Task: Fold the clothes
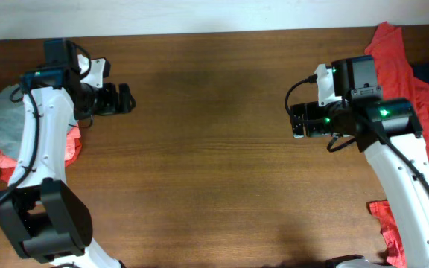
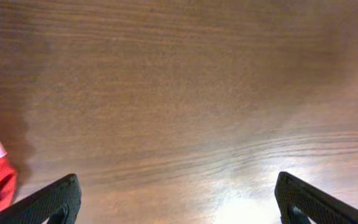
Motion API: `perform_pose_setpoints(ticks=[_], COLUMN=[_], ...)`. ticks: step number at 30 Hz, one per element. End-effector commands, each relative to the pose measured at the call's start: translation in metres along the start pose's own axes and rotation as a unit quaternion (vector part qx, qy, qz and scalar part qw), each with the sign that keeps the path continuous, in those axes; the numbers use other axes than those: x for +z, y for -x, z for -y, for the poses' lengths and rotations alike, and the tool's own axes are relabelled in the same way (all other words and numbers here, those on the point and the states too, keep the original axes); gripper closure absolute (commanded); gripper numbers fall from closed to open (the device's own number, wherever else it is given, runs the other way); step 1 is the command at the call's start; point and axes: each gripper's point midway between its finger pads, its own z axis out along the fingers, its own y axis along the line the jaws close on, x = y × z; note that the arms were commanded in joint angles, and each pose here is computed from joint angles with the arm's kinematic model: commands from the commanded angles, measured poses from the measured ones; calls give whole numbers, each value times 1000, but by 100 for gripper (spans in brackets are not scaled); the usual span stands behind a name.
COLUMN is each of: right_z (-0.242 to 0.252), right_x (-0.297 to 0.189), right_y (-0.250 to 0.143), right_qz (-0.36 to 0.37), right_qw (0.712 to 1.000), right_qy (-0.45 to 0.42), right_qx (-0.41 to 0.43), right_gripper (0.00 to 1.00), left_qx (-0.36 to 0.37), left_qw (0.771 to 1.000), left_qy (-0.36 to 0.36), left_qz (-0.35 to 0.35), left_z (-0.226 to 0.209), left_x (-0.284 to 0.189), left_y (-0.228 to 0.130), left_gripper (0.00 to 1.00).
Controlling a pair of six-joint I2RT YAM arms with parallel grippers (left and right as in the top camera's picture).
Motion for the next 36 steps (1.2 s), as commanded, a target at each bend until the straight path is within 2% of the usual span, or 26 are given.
perform_pose_setpoints(ticks=[1, 7, 11, 18, 20, 29, 36], right_z=[1, 1, 1, 1, 1, 17, 17], right_x=[-21, -30, -51, -110, -122, -138, -139], right_y=[2, -13, -17, -42, -65, -128, -141], right_qz=[24, 6, 28, 106, 131, 199, 195], right_qw=[1000, 1000, 998, 993, 990, 978, 979], right_qy=[1, -1, -1, -4, -3, -44, -45], right_qx=[7, 31, 49, 46, 45, 49, 50], right_gripper=[1, 1, 1, 2, 1, 1, 1], left_qx=[44, 75, 105, 180, 193, 214, 209], left_qw=[997, 995, 991, 970, 961, 930, 945], left_qy=[51, 54, 49, 39, 34, 36, 36], left_qz=[34, 41, 62, 156, 194, 296, 250], left_z=[14, 42, 58, 93, 100, 94, 86], left_x=[-37, -65, -91, -150, -165, -177, -159], left_y=[5, -9, -17, -37, -54, -109, -139], left_gripper=[1, 1, 1, 1, 1, 1, 1])
